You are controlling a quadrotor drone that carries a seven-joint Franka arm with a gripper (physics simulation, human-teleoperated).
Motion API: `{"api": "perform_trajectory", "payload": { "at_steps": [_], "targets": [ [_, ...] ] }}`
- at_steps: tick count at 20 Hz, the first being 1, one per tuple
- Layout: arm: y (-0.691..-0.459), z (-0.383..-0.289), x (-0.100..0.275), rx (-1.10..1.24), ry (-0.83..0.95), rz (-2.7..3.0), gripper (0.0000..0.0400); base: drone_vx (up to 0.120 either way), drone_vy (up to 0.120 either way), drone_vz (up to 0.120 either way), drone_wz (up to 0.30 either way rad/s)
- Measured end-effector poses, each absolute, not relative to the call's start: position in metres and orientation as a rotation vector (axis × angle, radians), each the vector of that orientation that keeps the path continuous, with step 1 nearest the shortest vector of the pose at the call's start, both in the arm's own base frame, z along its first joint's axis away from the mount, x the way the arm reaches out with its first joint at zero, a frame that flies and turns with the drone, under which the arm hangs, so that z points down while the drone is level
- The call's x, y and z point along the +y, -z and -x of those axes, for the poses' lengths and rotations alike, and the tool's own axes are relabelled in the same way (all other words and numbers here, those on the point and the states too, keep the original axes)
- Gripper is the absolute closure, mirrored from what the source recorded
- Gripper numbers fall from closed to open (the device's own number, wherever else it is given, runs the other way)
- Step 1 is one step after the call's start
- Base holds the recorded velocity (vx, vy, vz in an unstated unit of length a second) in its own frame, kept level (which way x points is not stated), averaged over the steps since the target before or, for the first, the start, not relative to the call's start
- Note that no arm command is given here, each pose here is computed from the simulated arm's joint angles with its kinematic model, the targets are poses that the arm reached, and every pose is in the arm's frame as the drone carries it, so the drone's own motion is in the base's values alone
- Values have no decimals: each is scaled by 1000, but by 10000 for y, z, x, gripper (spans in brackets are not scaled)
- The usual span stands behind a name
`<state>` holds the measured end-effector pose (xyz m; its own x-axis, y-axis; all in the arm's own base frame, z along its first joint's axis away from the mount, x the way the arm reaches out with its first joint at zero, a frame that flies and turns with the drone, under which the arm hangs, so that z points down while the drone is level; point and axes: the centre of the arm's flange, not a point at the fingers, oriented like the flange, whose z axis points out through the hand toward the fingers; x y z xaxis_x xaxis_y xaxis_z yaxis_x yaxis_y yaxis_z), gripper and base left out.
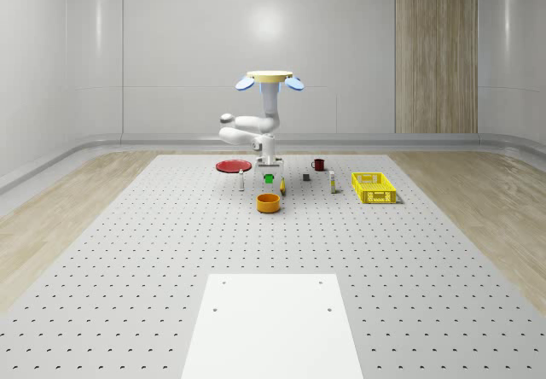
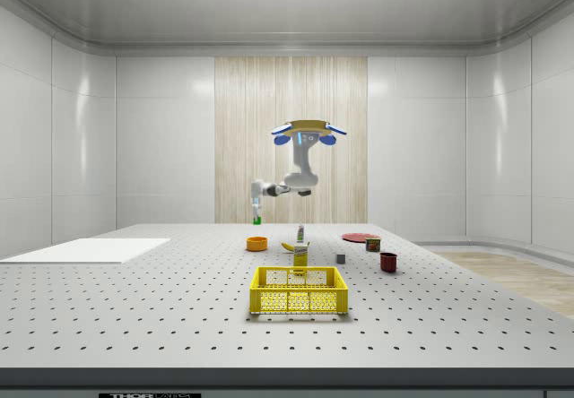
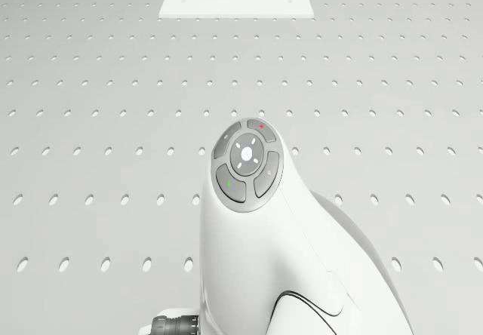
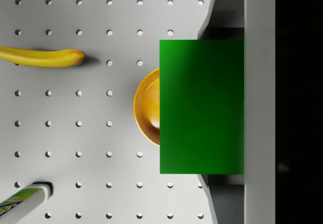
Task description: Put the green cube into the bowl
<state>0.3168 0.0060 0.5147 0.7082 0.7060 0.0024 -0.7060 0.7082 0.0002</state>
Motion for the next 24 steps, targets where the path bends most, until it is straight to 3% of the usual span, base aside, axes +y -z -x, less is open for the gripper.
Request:
{"api": "perform_trajectory", "payload": {
  "at_steps": [16, 24],
  "targets": [
    [-5154, -3168, 60, -2, -784, -1, 149, 0, 0, -117, 0],
    [-5427, -3167, 61, -2, -784, -1, 149, 0, 0, 0, 0]
  ]
}}
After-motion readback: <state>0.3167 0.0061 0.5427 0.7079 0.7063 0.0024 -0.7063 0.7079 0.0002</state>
